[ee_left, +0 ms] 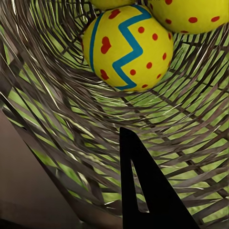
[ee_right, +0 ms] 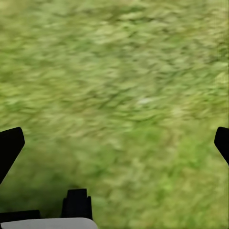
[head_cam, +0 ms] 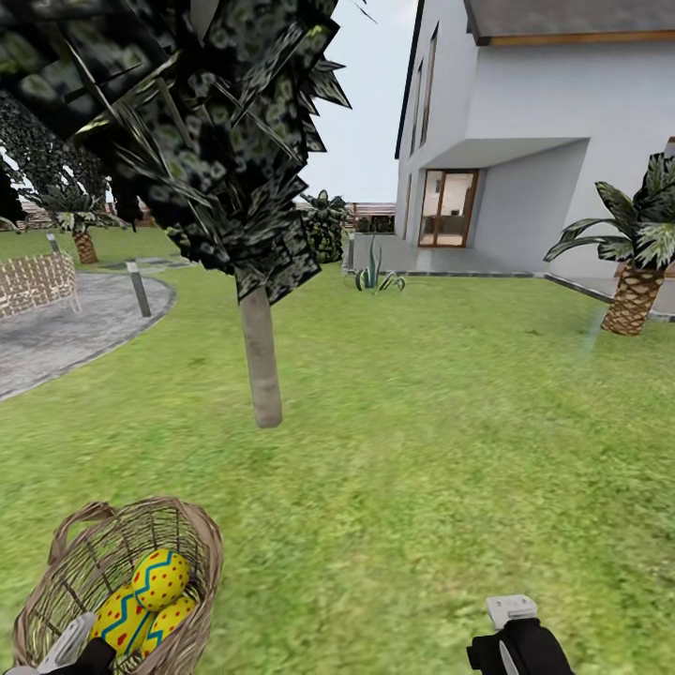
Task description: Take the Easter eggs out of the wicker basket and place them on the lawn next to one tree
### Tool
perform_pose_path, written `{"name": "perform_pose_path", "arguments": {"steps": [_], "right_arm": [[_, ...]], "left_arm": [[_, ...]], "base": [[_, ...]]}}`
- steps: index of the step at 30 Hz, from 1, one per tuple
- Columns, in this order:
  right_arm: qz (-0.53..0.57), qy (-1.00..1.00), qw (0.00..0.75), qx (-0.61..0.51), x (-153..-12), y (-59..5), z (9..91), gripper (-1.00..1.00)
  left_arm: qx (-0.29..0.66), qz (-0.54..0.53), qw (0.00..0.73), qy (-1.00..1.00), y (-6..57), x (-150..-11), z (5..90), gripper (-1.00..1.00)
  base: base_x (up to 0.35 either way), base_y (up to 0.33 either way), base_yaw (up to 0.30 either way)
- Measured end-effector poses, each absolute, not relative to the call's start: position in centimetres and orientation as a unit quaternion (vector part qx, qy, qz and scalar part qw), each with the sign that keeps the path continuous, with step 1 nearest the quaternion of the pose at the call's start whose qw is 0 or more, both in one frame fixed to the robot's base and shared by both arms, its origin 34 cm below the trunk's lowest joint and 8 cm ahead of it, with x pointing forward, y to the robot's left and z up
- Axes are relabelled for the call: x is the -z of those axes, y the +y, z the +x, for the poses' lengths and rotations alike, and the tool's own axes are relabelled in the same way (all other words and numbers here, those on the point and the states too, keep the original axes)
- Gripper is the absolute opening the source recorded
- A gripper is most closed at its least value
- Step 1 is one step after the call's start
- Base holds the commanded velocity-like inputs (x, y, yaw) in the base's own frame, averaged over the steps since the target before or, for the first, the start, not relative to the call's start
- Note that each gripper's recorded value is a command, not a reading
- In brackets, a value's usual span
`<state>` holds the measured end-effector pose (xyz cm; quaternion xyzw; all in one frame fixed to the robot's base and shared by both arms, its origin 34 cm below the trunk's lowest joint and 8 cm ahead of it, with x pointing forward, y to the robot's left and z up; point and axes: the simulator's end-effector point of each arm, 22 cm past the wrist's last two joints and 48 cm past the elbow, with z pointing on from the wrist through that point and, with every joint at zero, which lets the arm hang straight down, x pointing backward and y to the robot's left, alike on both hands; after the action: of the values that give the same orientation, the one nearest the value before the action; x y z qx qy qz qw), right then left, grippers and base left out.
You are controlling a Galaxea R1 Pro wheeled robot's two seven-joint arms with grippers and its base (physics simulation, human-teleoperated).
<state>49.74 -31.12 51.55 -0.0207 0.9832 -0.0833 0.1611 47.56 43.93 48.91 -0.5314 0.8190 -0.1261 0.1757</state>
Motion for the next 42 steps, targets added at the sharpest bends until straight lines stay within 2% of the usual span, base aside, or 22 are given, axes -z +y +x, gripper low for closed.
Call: {"name": "perform_pose_path", "arguments": {"steps": [42], "right_arm": [[-0.022, 0.983, 0.162, 0.083, -42.9, -31.0, 48.3, 1.0]], "left_arm": [[0.126, -0.531, 0.176, 0.819, 43.9, -40.3, 46.1, -1.0]], "base": [[0.0, 0.0, 0.0]]}}
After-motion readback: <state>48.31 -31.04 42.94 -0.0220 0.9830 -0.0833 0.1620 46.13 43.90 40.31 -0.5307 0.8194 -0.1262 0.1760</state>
